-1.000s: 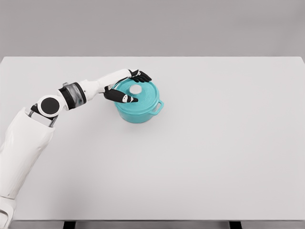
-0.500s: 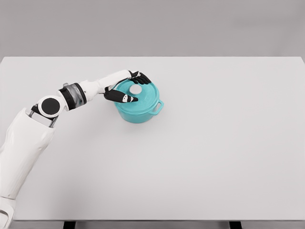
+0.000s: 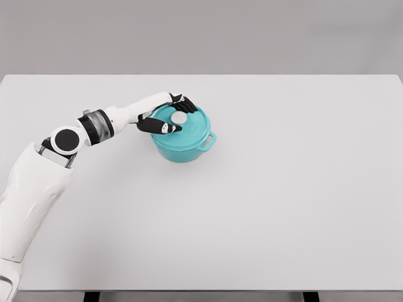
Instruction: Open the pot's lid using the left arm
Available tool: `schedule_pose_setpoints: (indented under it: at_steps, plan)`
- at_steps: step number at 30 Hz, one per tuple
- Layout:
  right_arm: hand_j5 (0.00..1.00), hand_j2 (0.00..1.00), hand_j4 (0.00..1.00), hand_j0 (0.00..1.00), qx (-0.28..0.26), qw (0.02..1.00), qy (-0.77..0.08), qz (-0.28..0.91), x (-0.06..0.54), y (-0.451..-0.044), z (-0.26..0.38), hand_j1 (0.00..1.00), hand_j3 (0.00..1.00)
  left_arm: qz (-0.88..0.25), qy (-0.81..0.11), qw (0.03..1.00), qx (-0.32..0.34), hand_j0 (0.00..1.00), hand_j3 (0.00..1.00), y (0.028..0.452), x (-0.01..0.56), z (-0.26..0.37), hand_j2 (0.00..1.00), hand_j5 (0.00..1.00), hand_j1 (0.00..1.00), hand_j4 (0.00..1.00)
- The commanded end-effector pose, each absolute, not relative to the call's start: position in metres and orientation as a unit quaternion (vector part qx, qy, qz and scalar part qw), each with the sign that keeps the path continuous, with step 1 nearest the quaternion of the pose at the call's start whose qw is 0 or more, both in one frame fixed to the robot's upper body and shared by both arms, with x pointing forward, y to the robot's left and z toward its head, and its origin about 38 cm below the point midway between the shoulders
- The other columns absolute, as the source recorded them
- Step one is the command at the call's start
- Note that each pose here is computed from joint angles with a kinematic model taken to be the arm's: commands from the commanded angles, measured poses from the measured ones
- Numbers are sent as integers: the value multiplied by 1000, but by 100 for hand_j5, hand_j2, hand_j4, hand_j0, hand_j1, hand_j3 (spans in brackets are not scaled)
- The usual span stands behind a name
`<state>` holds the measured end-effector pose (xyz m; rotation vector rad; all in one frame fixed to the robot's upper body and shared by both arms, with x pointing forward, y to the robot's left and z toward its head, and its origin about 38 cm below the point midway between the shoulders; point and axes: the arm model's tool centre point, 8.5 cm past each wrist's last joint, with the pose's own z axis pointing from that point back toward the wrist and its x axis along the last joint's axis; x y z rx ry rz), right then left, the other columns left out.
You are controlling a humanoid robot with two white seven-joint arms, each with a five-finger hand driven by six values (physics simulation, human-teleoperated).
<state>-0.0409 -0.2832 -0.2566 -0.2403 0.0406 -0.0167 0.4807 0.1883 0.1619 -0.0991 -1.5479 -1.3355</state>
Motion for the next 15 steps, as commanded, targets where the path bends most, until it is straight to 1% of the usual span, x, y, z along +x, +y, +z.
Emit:
schedule_pose_setpoints:
  at_steps: [1, 2, 3, 5, 15]
  plan:
    - [100, 100, 100, 100, -120, 993, 20, -9, -41, -283, -257, 100, 100, -557, -645, 521, -41, 61, 61, 189, 481, 162, 61, 61, 61, 61]
    - [100, 100, 100, 100, -120, 993, 20, -9, -41, -283, -257, 100, 100, -557, -645, 521, -41, 61, 61, 189, 481, 162, 61, 61, 61, 61]
    - [100, 100, 100, 100, -120, 993, 20, -9, -41, -283, -257, 100, 100, -554, -647, 522, -40, 58, 58, 190, 482, 163, 58, 58, 58, 58]
    - [100, 100, 100, 100, -120, 993, 20, -9, -41, -283, -257, 100, 100, -554, -647, 522, -39, 55, 55, 191, 482, 164, 55, 55, 55, 55]
    - [100, 100, 100, 100, -120, 993, 20, -9, -41, -283, -257, 100, 100, -548, -655, 519, -37, 55, 55, 193, 482, 170, 55, 55, 55, 55]
